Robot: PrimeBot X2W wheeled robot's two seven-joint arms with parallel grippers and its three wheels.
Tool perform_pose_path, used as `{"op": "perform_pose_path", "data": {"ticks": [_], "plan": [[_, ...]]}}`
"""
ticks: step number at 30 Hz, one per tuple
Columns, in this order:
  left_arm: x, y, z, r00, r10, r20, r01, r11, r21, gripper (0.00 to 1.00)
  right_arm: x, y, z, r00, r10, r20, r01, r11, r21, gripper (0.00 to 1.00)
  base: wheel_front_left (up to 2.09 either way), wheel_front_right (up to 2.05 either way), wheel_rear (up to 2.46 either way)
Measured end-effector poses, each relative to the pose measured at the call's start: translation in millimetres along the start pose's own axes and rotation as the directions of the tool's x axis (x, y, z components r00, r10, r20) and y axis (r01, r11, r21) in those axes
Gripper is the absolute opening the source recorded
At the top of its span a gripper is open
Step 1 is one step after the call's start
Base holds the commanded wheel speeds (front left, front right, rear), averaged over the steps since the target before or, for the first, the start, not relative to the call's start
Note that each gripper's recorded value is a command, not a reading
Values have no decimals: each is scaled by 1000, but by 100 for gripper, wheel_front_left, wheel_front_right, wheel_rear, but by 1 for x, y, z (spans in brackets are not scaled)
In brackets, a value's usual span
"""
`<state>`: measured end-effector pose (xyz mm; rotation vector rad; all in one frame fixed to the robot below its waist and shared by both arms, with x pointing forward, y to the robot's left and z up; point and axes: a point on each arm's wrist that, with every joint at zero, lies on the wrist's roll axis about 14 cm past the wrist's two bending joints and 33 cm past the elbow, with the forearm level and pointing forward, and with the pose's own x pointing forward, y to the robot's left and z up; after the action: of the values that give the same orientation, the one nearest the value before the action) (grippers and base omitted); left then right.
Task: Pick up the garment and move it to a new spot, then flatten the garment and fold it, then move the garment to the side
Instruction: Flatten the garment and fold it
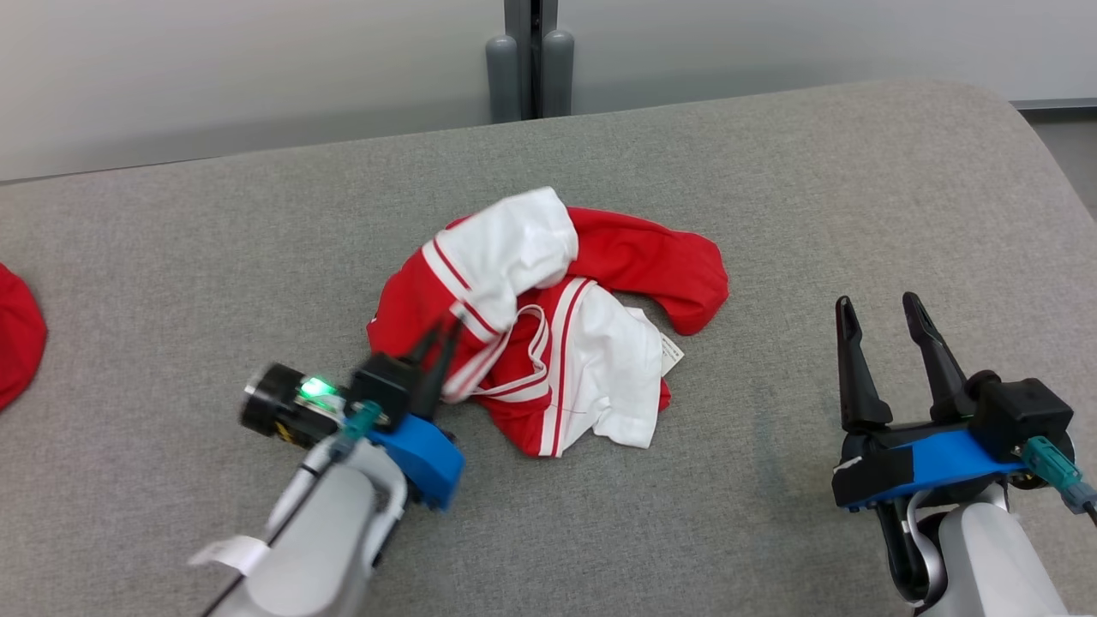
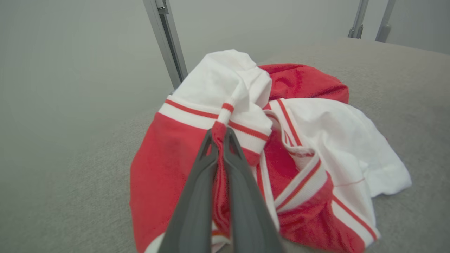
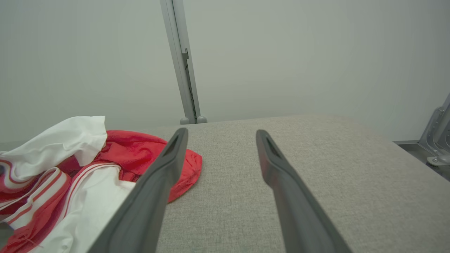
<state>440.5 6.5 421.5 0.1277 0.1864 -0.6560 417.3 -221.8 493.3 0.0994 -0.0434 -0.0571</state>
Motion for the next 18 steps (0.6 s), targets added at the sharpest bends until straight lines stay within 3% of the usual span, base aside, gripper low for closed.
{"op": "perform_pose_path", "data": {"ticks": [7, 12, 18], "plan": [[-12, 76, 48, 972, 192, 137, -198, 980, 29, 0, 2, 5, 3, 1000, 12, 12, -12, 1000, 3, 100, 0, 0, 0], [-36, 107, 78, 930, 287, 231, -302, 953, 30, 0, 3, 15, 6, 999, 39, 20, -40, 999, 9, 100, 0, 0, 0], [-75, 140, 82, 881, 398, 255, -414, 910, 13, 0, 3, 28, 5, 997, 76, 19, -76, 997, 14, 100, 0, 0, 0]]}}
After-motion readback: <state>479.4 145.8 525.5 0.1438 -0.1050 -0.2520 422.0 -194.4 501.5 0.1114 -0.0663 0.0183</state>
